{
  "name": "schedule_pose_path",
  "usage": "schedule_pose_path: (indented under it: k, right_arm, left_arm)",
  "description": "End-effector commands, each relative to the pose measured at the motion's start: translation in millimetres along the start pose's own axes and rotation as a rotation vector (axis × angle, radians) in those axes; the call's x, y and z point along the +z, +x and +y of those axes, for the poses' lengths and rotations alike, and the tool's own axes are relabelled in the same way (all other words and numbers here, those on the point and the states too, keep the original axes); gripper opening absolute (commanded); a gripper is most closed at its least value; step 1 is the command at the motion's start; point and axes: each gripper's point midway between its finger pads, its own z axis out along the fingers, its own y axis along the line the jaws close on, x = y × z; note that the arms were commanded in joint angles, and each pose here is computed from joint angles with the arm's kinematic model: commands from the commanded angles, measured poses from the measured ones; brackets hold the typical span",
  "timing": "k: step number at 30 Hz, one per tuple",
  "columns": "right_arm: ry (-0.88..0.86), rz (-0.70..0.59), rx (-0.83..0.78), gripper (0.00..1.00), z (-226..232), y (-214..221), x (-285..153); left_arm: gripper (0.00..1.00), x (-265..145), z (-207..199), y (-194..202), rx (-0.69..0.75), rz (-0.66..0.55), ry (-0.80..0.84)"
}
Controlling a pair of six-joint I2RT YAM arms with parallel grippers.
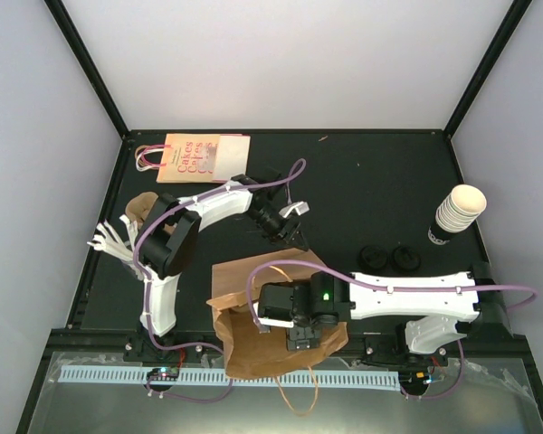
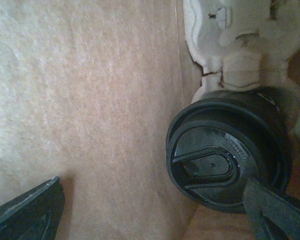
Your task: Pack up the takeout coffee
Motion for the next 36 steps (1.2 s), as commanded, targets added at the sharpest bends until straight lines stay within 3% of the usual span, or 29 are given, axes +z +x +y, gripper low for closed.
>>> schedule_pose_path:
  k: [1,7,12,22,36]
  right_arm:
    - [0.018,-0.078,0.035,1.0,-8.8,-10.6,-22.3]
    - [0.023,-0.104,0.042,1.0,-16.1,-18.2,-24.8]
    - [0.032,-0.129,0.072,1.0,-29.2,-23.2,-25.0]
    - [0.076,-0.183,0.127,1.0,-68.8,-32.5,-31.0]
    - [0.375,-0.241,0.287,1.0,-160.4,-41.2,-42.8]
  left_arm:
    - [0.59,-16.2,-13.2,-13.2,0.046,-0.069,-0.02]
    - [0.85,-67.6,-18.2,-45.6,0.063,-0.199,-0.082]
    - [0.95,-114.8,-32.4,-68.0,0.097,-0.302,-0.142]
    - [0.98,-217.1,-75.7,-69.6,0.195,-0.565,-0.292]
    - [0.99,-318.3,-140.3,15.0,0.396,-0.949,-0.574]
